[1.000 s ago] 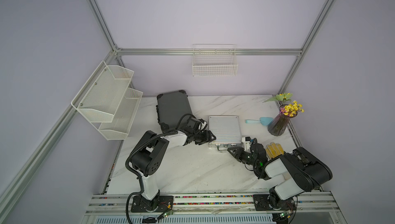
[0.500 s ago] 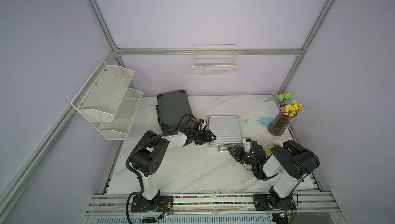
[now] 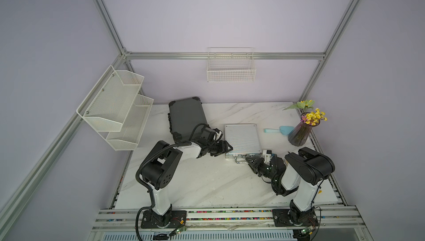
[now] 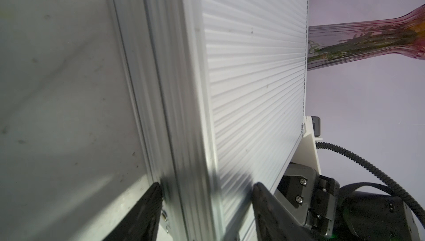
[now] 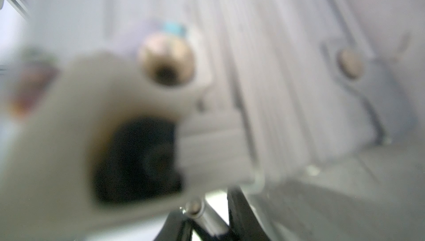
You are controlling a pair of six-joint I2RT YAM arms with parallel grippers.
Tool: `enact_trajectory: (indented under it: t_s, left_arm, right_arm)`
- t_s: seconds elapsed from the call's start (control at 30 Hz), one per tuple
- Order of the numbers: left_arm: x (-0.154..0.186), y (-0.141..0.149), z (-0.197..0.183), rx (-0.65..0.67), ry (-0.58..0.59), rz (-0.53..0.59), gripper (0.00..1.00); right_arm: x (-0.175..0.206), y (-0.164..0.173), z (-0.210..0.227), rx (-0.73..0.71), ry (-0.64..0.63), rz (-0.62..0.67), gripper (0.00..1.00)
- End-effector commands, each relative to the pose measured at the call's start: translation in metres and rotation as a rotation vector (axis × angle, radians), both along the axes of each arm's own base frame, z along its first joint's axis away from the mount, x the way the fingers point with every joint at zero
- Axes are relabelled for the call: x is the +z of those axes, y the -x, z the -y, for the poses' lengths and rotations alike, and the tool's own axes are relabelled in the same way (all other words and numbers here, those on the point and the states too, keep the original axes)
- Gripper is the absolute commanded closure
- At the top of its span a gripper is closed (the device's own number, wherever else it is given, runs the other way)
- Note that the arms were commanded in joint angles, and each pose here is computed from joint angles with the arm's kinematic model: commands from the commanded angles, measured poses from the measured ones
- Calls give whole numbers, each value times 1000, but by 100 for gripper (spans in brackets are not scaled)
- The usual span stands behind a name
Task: Open the poker set cases
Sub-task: Pick up the poker set case from the center of the board.
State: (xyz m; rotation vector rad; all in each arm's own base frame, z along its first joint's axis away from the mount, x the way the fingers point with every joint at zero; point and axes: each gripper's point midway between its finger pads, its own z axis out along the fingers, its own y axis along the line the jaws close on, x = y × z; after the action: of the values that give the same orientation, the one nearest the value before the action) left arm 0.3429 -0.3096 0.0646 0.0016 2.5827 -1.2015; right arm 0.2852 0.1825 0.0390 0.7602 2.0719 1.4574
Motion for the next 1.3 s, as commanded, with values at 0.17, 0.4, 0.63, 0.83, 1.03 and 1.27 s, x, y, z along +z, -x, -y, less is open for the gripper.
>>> enact_trajectory:
  t_s: [0.17,0.4,0.63,0.83,1.03,1.27]
  left_arm:
    - [-8,15,-2,-15,-5,-29,38]
    - [12,12,-3,-20,-11,17,37]
    - [54,7,-8,-64,-72,149,36]
    - [123,7,-15,-133,-150,416,32]
    - [187,37,1,-300,-279,830,27]
    - [190,85,27,-553,-324,1057,27]
  right_arm:
    - [20,-6,-2,-34,-82,26,81]
    - [18,2,1,-46,-112,-34,100]
    - [37,8,3,-65,-139,-106,100]
    - [72,19,19,-108,-2,-189,100]
    - [66,35,16,-114,-144,-288,100]
    - [73,26,8,-91,-179,-281,100]
